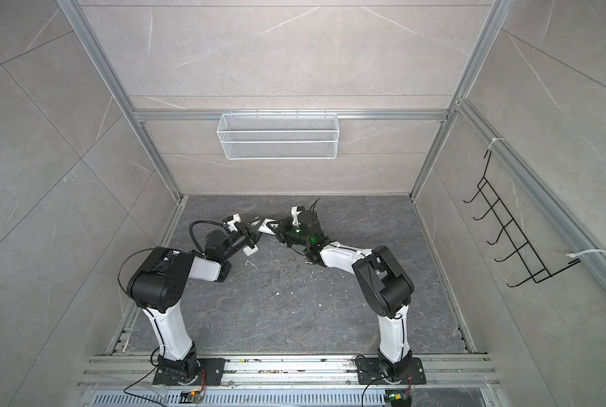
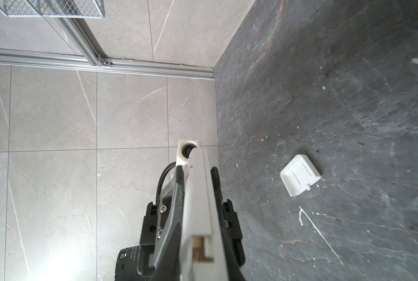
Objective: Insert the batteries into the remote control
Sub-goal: 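Hold the remote with both grippers near the table centre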
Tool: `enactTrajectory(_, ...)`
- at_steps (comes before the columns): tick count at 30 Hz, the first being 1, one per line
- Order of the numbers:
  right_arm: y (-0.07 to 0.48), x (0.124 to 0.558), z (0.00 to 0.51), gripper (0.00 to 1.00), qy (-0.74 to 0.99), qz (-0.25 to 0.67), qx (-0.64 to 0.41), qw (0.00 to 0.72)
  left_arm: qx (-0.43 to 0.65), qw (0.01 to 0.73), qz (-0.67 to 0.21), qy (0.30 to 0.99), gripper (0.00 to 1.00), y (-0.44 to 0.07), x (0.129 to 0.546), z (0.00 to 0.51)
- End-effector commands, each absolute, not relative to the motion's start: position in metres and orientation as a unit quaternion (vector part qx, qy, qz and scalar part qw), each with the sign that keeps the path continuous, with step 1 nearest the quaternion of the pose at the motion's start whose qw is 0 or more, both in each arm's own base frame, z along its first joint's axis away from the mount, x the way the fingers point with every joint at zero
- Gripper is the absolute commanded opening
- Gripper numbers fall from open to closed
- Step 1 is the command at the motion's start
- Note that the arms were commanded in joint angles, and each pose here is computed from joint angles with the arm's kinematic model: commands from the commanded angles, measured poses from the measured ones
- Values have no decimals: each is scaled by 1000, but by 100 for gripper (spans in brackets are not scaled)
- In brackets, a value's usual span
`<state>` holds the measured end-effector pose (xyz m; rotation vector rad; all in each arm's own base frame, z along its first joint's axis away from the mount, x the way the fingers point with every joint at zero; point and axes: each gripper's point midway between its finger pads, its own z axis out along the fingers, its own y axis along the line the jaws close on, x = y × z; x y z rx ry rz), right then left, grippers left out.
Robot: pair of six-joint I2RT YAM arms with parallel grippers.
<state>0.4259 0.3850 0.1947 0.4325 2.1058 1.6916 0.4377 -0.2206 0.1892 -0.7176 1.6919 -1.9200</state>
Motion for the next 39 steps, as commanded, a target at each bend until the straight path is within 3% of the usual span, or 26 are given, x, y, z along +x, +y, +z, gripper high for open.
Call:
enactTrajectory(1,390,431,193,11,756,604,148,203,-223,258,-715,610,20,-225,432,208)
enactTrajectory(5,390,428,193,17,757,605,144,200,-223,258,-715,610,10,-224,432,208)
enactTrajectory(10,367,414,187,73,777,584,123,199,-231,243,-708,622,5,-224,426,191)
enactTrajectory(11,355,410,184,91,787,570,117,206,-228,246,-703,627,5,-223,424,187)
enactTrajectory(12,344,407,178,99,800,551,114,209,-226,246,-700,631,4,-222,422,183)
enactTrajectory(16,288,384,160,99,880,401,62,248,-208,236,-689,653,1,-222,414,165)
enactTrajectory(20,230,374,153,99,931,205,-15,302,-170,274,-663,676,1,-217,404,152)
enactTrajectory(23,198,371,152,99,936,118,-44,328,-186,292,-638,688,0,-207,398,133)
enactTrajectory(28,181,373,151,99,946,65,-31,316,-146,329,-621,696,0,-205,388,140)
enactTrajectory(30,183,369,143,89,952,63,-46,296,-127,350,-610,700,0,-202,380,142)
enactTrajectory(33,192,359,132,68,959,75,-85,260,-93,382,-585,709,0,-198,370,139)
enactTrajectory(35,197,354,128,60,961,84,-105,242,-72,386,-570,722,0,-199,365,128)
enactTrajectory(39,212,347,117,57,959,116,-148,214,-65,364,-589,719,0,-204,369,128)
